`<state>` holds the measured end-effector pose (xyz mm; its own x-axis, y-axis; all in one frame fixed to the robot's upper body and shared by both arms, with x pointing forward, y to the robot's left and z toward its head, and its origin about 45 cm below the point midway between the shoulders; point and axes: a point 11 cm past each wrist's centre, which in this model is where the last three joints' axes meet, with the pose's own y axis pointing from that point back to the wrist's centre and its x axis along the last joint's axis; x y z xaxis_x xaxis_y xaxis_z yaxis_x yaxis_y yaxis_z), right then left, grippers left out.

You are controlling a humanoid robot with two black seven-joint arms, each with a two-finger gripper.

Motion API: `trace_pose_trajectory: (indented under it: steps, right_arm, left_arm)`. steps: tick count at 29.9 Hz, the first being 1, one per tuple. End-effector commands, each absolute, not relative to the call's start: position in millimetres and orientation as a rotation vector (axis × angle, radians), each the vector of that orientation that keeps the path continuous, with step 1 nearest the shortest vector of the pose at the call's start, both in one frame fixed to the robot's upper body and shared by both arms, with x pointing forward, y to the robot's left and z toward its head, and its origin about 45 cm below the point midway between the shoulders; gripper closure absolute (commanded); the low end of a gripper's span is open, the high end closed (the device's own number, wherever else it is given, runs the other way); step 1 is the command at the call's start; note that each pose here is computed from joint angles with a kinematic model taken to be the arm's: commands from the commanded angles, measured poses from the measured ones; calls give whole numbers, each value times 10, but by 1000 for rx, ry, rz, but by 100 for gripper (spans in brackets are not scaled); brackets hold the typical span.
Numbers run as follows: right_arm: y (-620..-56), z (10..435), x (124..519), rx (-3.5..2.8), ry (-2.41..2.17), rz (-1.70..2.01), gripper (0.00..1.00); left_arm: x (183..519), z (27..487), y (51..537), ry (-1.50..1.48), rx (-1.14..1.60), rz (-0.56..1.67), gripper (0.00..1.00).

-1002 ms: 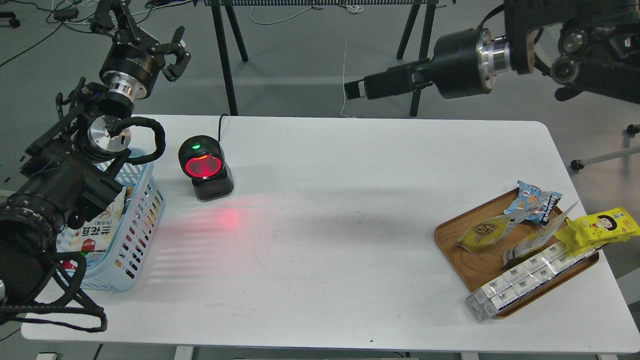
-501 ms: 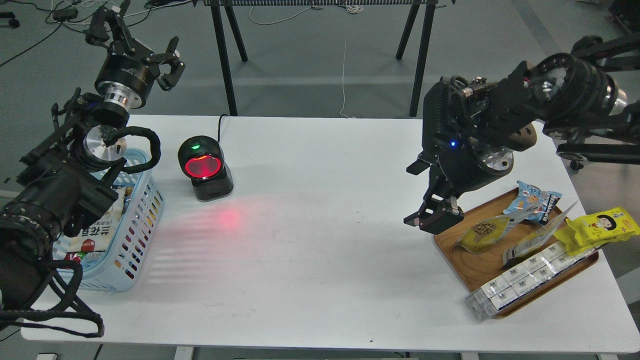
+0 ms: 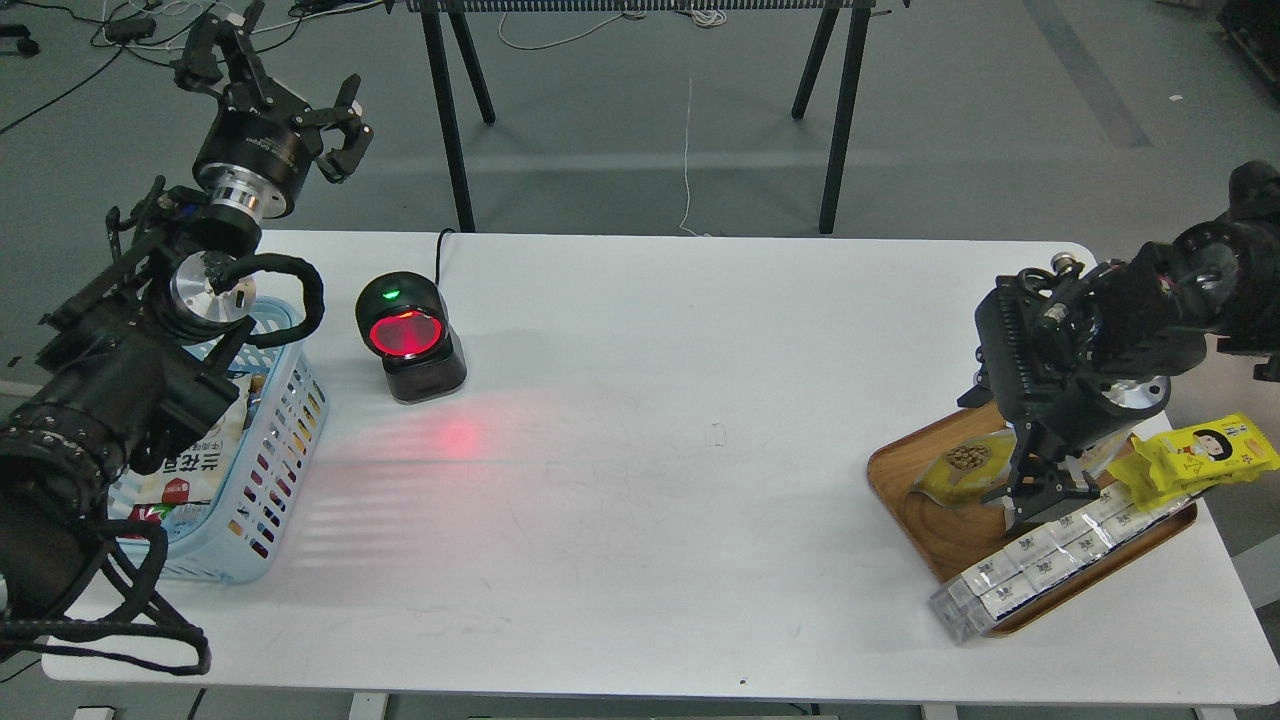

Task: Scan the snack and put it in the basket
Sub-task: 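Lower the right gripper onto the yellow snack pouch on the tray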

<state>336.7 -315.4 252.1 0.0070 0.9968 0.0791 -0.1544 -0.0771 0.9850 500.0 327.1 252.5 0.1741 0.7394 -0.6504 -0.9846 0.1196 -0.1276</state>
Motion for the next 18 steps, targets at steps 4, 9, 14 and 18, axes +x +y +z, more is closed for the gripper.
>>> trace_pose_trajectory:
  steps: [4,9,14,18]
  right_arm:
    - [-3351,2370,3434,1146,1031,1290,25]
    - [-3381,2352,3497,1139,1011,1298,48]
    - [-3369,2286,3510,1155,998,1303,64]
    - [-3376,2288,3553,1143,993,1303,75]
  left_arm:
    - [4999,2495,3225,500,-610,1334,1]
    - [5000,2492,3236,500,-607,1341,1]
    - [5001,2488,3222,501,-608,1339,1]
    - [5001,2485,3213,503,-608,1338,1]
